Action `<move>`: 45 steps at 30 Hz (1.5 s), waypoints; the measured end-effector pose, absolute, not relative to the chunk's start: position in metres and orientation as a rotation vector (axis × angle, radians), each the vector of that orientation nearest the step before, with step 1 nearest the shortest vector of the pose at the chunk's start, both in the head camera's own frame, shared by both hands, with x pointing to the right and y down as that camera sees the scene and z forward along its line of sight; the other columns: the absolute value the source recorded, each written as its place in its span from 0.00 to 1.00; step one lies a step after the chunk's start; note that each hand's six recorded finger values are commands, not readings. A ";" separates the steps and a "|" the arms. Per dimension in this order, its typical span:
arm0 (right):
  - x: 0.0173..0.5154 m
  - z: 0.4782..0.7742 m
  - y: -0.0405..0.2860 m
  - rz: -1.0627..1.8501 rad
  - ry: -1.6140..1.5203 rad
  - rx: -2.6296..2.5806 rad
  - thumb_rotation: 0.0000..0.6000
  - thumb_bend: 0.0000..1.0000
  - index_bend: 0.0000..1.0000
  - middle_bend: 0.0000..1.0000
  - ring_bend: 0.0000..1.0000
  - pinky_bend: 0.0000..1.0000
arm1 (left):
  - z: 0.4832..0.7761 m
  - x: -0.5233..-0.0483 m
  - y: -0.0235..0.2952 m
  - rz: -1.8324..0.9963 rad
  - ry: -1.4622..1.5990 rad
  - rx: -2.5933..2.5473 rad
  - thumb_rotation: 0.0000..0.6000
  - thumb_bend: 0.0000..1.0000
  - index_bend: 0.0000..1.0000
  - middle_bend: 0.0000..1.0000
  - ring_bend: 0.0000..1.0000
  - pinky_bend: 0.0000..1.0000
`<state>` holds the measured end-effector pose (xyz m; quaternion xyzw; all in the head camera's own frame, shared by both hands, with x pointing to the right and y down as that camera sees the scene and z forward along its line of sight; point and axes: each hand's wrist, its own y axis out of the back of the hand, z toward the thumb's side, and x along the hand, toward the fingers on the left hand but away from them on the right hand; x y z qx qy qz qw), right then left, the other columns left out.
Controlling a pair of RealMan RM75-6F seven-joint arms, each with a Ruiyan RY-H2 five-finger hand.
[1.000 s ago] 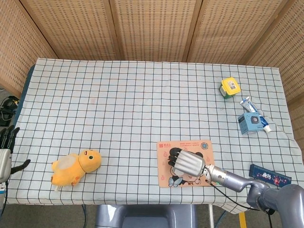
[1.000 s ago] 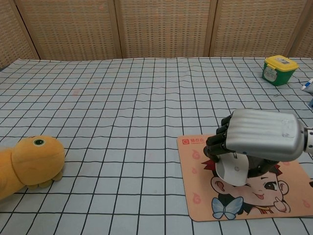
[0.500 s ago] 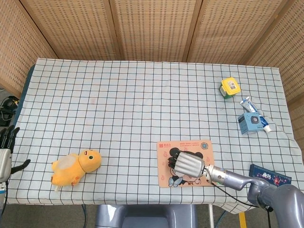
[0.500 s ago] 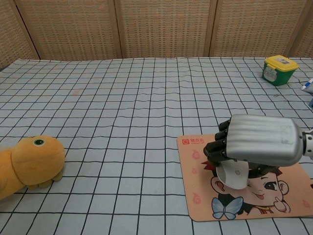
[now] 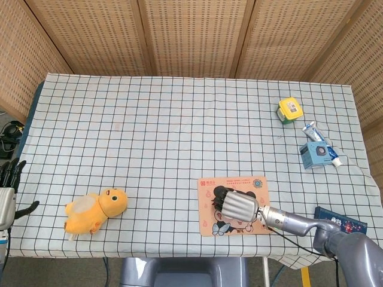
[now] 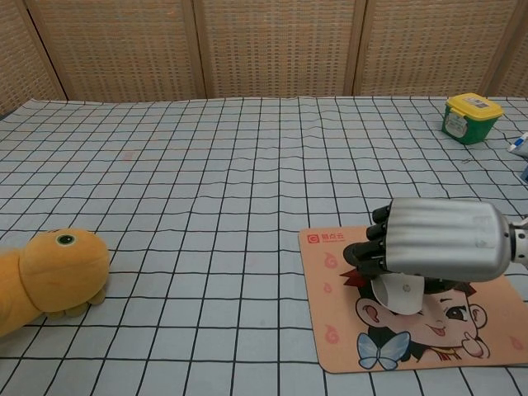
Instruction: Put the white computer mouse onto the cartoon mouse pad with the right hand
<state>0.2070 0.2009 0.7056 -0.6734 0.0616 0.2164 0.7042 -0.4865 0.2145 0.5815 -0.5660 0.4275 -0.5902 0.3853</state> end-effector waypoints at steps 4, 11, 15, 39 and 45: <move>0.209 0.707 0.201 0.488 0.153 -1.476 1.00 0.20 0.79 0.57 0.48 0.46 | 0.581 -0.487 0.214 -1.503 1.091 -1.440 1.00 0.00 0.00 0.00 0.00 0.00; 0.210 0.708 0.203 0.494 0.172 -1.435 1.00 0.20 0.52 0.27 0.19 0.13 | 0.581 -0.487 0.215 -1.509 1.089 -1.437 1.00 0.00 0.00 0.00 0.00 0.00; 0.211 0.707 0.204 0.501 0.178 -1.418 1.00 0.20 0.43 0.17 0.10 0.02 | 0.581 -0.488 0.215 -1.510 1.093 -1.436 1.00 0.00 0.00 0.00 0.00 0.00; 0.204 0.658 0.185 0.578 0.065 -1.252 1.00 0.20 0.36 0.07 0.00 0.00 | 0.571 -0.485 0.216 -1.472 1.111 -1.441 1.00 0.00 0.00 0.00 0.00 0.00; 0.230 0.638 0.158 0.763 -0.092 -1.245 1.00 0.20 0.34 0.06 0.00 0.00 | 0.566 -0.483 0.217 -1.452 1.120 -1.441 1.00 0.00 0.00 0.00 0.00 0.00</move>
